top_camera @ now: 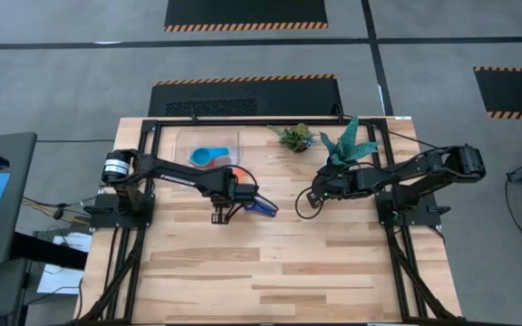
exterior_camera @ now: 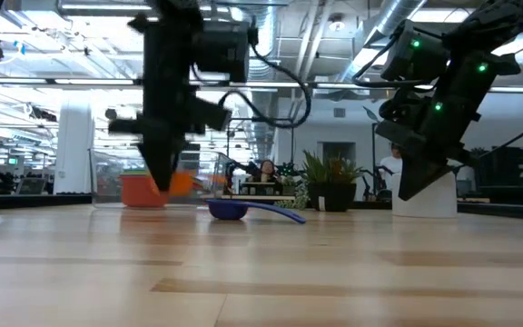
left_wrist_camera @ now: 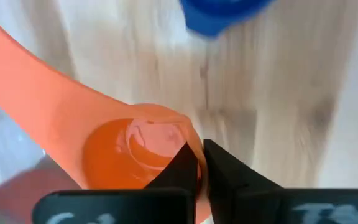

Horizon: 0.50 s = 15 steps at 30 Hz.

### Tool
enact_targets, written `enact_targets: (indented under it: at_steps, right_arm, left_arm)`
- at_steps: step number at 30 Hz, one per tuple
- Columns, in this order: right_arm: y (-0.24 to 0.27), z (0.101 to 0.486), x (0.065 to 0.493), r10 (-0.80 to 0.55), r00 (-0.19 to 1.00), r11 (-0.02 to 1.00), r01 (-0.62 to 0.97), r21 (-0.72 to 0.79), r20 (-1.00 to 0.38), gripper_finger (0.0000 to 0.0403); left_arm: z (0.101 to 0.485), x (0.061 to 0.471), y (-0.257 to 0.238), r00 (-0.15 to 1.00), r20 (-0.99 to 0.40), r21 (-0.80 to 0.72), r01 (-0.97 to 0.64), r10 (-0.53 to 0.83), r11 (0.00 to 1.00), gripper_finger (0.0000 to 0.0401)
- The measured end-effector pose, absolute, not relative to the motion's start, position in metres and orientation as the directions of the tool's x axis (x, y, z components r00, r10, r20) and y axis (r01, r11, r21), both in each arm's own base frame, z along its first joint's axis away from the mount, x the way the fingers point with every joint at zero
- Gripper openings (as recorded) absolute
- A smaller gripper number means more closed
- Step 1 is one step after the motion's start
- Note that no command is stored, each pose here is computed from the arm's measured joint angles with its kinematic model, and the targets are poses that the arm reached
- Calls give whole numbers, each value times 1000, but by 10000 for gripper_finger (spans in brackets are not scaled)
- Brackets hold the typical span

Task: Nest measuring cups in basket
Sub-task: Stack the orange measuring cup on top of the light blue measuring cup in the transparent bin

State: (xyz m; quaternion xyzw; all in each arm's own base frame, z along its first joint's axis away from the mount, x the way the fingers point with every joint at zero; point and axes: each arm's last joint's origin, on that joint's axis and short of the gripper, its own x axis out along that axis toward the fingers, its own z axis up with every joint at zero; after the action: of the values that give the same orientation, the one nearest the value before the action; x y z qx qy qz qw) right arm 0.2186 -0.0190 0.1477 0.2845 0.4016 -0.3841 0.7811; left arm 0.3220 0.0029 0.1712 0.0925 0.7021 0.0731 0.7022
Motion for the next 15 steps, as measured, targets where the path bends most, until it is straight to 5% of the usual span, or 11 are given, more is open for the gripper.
enact_targets:
  at_steps: [4, 15]
  right_arm:
    - [-19, 148, 219, -371, 381, 543, 829, 135, -847, 26]
    - [-19, 148, 218, -372, 380, 543, 829, 133, -847, 26]
  left_arm:
    - [212, 327, -3, -63, -973, 217, 87, 223, 972, 2]
    - [284, 324, 11, 16, -942, 324, 309, 336, 894, 1]
